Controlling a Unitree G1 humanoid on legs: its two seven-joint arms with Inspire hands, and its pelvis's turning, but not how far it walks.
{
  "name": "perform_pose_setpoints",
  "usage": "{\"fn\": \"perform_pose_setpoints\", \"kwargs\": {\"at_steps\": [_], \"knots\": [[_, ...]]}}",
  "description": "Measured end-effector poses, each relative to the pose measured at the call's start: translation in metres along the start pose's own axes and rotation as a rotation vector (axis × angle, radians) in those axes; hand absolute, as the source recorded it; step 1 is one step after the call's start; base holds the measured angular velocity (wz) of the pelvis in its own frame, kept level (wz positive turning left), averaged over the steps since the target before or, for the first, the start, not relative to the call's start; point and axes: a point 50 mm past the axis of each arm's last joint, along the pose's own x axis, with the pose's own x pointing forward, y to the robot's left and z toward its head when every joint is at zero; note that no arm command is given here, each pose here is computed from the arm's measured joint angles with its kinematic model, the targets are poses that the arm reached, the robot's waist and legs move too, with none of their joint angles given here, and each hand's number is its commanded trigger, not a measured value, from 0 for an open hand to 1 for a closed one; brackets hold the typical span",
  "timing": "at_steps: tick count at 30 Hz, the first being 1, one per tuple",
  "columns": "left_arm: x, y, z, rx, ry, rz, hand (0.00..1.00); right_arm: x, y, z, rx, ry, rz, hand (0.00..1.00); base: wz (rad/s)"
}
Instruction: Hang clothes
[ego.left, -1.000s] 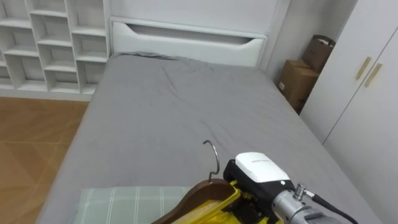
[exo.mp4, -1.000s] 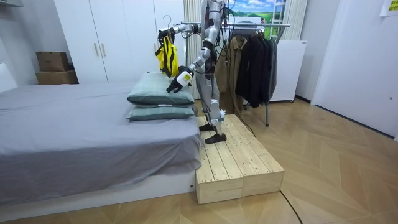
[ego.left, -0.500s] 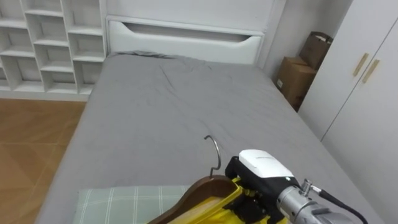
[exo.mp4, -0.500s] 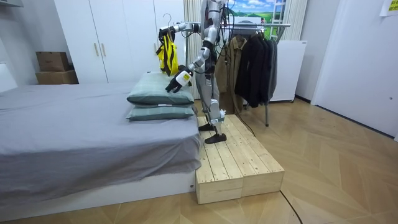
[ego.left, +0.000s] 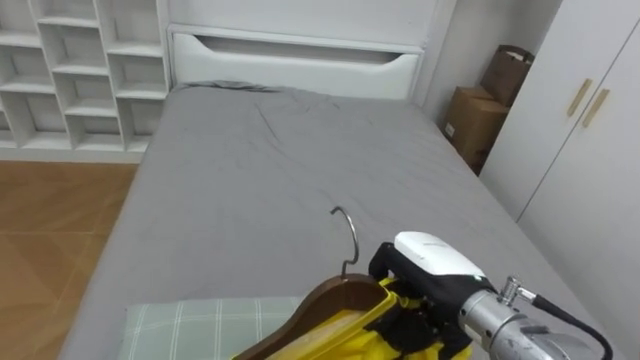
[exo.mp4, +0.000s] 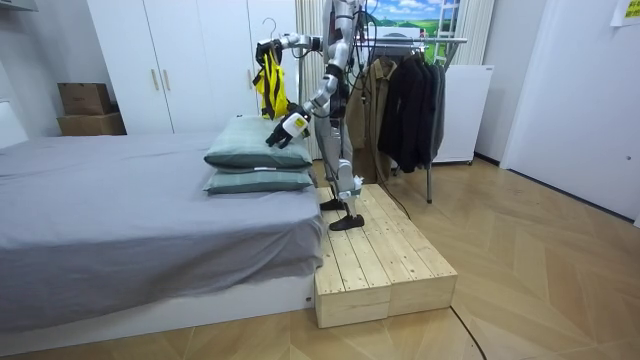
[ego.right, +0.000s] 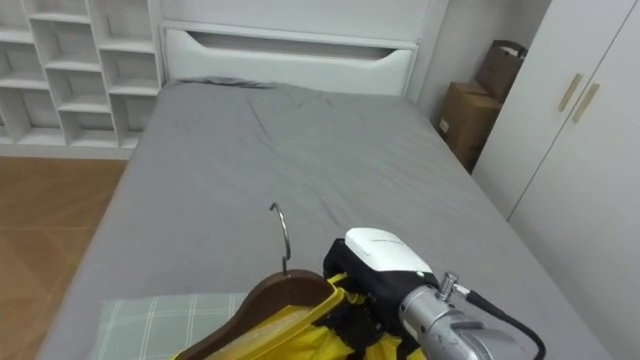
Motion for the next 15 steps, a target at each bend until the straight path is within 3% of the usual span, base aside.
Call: {"fn": "perform_pose_setpoints", "kwargs": {"at_steps": [15], "knots": [[0.004,-0.006,0.006,-0.044,-0.035,-0.05,0.0,0.007,-0.032,0.002,0.061,-0.035,-0.028,1.0,0.0]]}}
